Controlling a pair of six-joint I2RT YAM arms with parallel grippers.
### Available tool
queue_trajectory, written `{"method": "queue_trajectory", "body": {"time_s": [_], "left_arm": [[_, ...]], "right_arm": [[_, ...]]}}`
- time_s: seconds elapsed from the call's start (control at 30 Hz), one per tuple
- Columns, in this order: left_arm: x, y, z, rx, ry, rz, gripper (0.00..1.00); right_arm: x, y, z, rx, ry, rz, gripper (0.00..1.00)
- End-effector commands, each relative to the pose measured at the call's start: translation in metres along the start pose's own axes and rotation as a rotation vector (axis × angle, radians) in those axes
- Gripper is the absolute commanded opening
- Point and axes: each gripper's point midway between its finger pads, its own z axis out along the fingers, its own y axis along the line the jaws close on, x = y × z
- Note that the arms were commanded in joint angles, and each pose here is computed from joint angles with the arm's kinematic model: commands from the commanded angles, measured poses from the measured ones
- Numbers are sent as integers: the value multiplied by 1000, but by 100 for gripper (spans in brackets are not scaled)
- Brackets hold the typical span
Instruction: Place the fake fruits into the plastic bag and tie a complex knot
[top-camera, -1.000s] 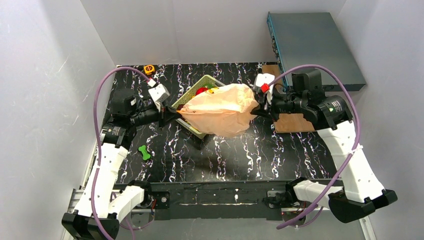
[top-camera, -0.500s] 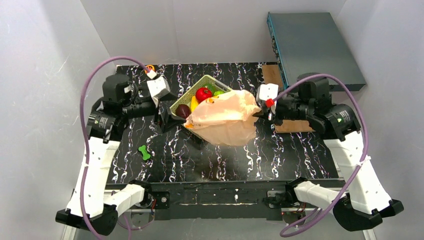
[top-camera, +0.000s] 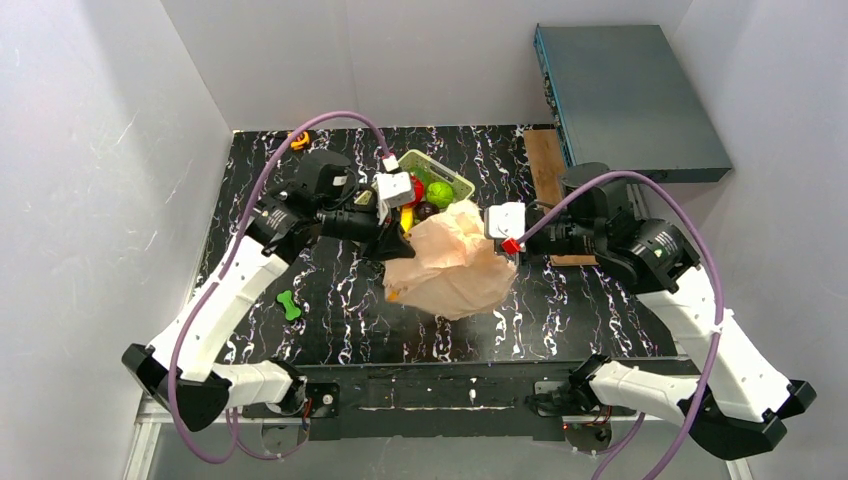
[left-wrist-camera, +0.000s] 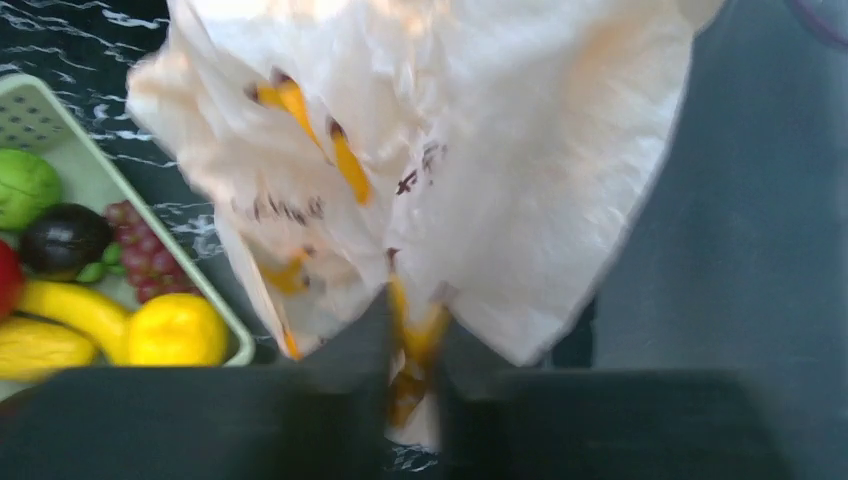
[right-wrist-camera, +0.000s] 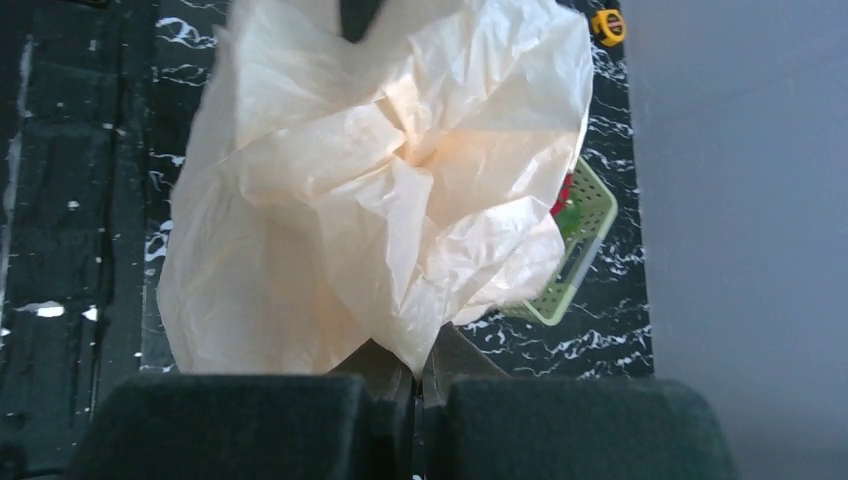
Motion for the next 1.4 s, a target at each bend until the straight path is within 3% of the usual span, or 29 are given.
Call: {"method": "queue_trajectory", "body": {"time_s": [0.0,0.13,0.2,0.23,0.27,0.3,0.33,0.47,0.6,0.73,0.83,1.0,1.07,1.17,1.27,1.37], "left_arm": [[1,5,-33,-148,-46,-28,0],[-10,51,-86,-404,-206,-76,0],[-11,59,-96,-465,-194,-27,0],[-14,60,-99,-488,-202,6,0],[-18,62,-102,-514,-222,34,0],[-19,63,-104,-539,-231,61,0],[-20,63,-104,-559,-232,95,0],[-21,58,-101,-600,-218,254,0],[-25,45,-92,-566,-207,371,0],[-17,9,-76,-426,-182,555,0],[49,-32,-56,-179,-4,584,0],[195,-67,-41,96,274,643,0],[232,-74,-39,162,315,692,13],[266,-84,-38,240,341,750,24],[269,-94,-39,278,317,752,32],[266,-102,-40,314,297,738,33]], "right_arm": [[8,-17,-22,151,64,-57,1],[33,-5,-38,181,130,21,1],[35,5,-39,159,135,105,12],[30,8,-39,144,120,153,24],[24,11,-39,130,100,218,51],[17,12,-38,123,84,288,84],[11,13,-37,113,69,353,97],[-11,5,-30,82,25,525,98],[-38,-9,-15,42,-90,537,98],[-38,-27,0,50,-71,536,98],[-16,-21,7,30,14,519,98],[29,12,24,-42,121,559,99],[43,29,30,-91,147,583,98],[52,48,36,-153,152,616,98],[51,60,45,-216,123,655,98],[39,65,62,-274,77,676,98]]}}
